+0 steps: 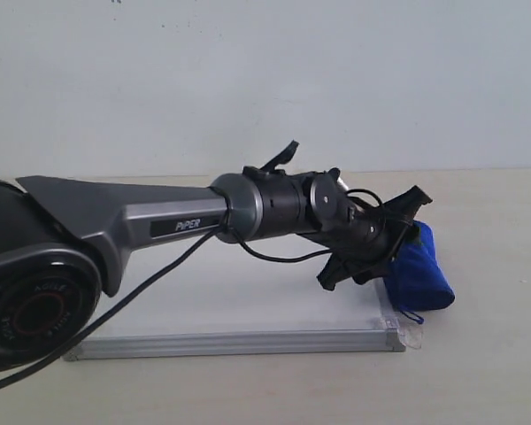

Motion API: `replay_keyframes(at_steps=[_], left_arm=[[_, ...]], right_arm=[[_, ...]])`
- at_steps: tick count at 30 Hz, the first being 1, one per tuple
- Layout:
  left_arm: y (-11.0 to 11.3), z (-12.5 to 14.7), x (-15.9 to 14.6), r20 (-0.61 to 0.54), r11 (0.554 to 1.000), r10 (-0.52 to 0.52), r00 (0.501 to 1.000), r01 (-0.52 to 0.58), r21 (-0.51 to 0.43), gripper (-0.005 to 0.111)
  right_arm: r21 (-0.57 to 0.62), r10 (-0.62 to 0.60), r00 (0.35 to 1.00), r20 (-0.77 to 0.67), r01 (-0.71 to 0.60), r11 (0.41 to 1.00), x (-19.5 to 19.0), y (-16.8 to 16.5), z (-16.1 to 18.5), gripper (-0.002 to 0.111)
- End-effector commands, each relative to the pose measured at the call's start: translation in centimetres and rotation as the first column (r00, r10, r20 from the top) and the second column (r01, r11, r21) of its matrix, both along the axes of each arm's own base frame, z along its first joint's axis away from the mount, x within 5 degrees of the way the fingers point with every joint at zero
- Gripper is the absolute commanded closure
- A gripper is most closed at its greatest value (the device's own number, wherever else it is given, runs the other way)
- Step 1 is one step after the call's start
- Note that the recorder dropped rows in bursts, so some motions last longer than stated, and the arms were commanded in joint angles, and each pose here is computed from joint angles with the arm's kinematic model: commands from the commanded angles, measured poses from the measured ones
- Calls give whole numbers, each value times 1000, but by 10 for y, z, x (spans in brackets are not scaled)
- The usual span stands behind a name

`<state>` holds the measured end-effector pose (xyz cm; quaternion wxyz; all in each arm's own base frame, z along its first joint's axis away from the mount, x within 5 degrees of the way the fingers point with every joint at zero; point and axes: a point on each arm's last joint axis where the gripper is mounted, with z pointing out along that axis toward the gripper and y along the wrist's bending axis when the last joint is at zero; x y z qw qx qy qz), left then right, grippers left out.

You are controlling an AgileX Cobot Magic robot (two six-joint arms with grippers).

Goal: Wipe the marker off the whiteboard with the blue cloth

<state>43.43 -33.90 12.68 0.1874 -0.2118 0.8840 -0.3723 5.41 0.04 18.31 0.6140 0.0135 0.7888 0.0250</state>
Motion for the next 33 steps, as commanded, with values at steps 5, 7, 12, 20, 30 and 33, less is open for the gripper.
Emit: replay_keyframes(at_steps=[5,7,12,20,30,33], left_arm=[[34,64,-7,88,921,-241,967,198,336,66],[44,73,-11,60,858,-286,956,228,460,79],[55,93,-34,7,666,-377,926,266,697,103],[56,114,-88,6,548,-469,883,285,787,103],[76,149,-177,141,609,-579,803,311,729,103],[90,147,-209,204,637,-621,757,336,694,103]], right_arm=[[-6,-8,1000,11,8,1000,0,-1,1,108],[-6,-8,1000,11,8,1000,0,-1,1,108],[-6,-8,1000,11,8,1000,0,-1,1,108],[-6,-8,1000,11,8,1000,0,-1,1,108],[-6,-8,1000,13,8,1000,0,-1,1,108],[-6,-8,1000,13,8,1000,0,-1,1,108]])
